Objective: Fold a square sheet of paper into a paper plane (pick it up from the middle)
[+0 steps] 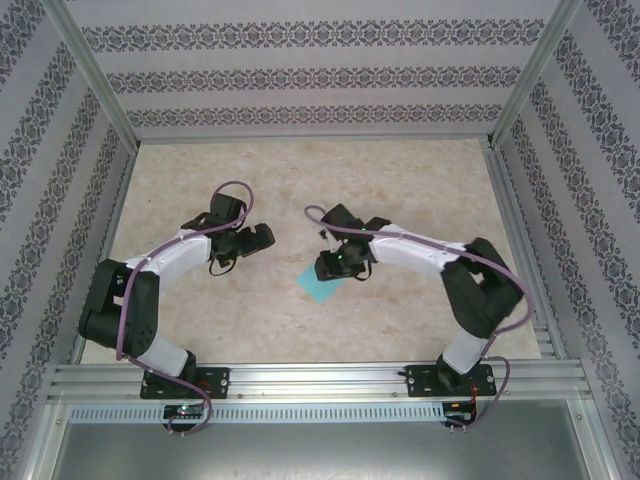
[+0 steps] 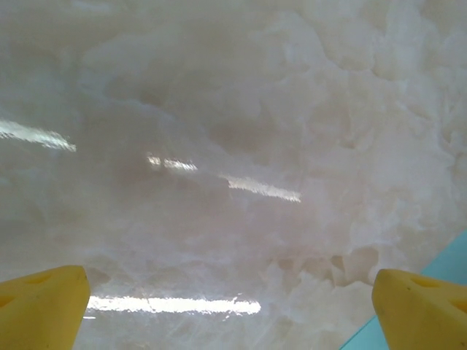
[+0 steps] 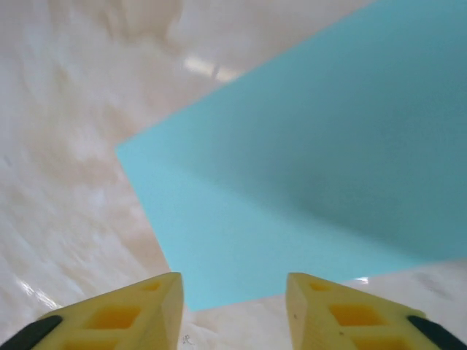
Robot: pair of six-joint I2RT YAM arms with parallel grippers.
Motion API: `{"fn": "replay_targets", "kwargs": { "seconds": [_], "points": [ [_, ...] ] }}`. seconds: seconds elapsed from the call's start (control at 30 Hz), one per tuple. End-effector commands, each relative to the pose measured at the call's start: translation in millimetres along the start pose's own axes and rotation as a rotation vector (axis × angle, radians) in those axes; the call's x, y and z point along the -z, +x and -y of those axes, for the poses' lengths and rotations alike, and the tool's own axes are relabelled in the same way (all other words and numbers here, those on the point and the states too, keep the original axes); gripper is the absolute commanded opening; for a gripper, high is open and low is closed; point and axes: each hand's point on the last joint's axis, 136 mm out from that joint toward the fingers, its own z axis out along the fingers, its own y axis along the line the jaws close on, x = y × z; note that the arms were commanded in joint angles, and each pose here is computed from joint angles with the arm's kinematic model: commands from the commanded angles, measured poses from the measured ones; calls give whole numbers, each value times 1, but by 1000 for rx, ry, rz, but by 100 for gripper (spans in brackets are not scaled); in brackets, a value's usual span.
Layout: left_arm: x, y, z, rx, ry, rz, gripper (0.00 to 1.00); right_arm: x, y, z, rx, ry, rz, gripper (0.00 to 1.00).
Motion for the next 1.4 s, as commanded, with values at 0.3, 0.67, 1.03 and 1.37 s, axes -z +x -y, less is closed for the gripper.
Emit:
{"fn": "replay_targets", "kwargs": {
  "seconds": [0.3, 0.67, 1.03, 1.37],
  "points": [
    [3, 2, 29, -43, 156, -50, 100, 4, -49, 87, -488, 201, 216, 51],
    [0, 7, 46, -83, 257, -95, 100, -35, -50, 97, -501, 248, 128, 49],
    [-6, 32, 57, -74, 329, -196, 99, -71, -84, 54, -239, 36, 38, 47],
    [-6, 61, 48, -37, 279, -239, 96, -18, -102, 32, -123, 128, 133, 54]
  ]
}}
